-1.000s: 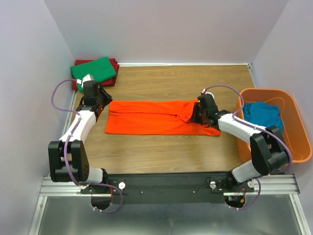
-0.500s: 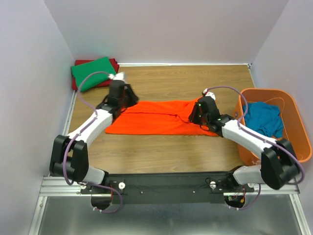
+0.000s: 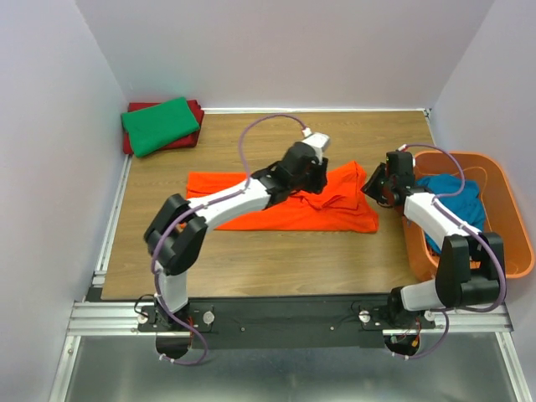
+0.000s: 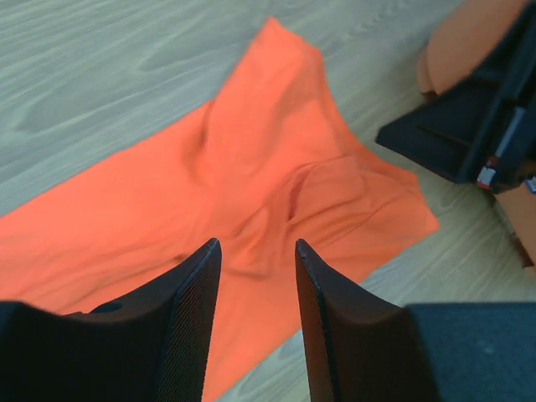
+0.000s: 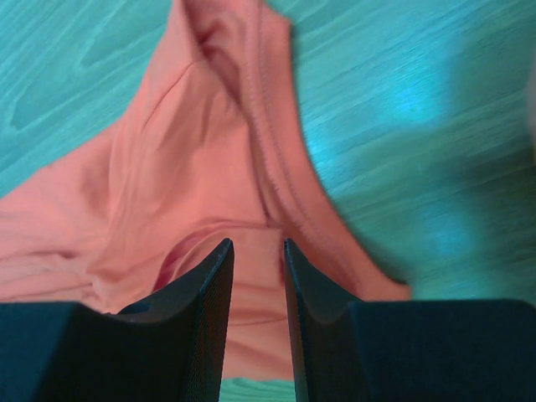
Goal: Fold and stack the t-shirts
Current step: Fold the other side of the tshirt into a rectangle
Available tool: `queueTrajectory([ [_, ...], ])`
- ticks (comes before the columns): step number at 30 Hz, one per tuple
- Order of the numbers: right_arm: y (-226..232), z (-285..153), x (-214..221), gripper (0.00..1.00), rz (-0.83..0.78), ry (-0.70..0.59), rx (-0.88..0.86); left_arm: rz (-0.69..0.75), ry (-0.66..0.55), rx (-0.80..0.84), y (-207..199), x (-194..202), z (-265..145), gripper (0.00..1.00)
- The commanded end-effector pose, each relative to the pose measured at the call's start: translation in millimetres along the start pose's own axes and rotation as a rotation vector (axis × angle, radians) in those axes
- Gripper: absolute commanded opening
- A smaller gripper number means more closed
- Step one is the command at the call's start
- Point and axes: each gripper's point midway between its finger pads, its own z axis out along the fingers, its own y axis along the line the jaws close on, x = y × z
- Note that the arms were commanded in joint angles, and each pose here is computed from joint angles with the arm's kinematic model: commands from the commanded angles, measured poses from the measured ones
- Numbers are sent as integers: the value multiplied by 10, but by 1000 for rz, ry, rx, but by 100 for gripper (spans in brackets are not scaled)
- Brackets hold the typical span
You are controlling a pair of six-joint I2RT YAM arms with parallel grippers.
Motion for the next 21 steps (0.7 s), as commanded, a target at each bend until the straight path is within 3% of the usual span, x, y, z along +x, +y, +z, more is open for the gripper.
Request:
queueTrajectory([
  [1, -9, -1, -127, 38, 23, 26, -39, 144, 90, -59, -128, 270, 221, 49],
  [6, -31, -44, -211, 38, 41, 7, -49, 208, 135, -141, -114, 452, 329, 49],
  [21, -4, -82, -227, 38, 48, 3, -71, 282, 206, -156, -148, 787, 567, 46],
])
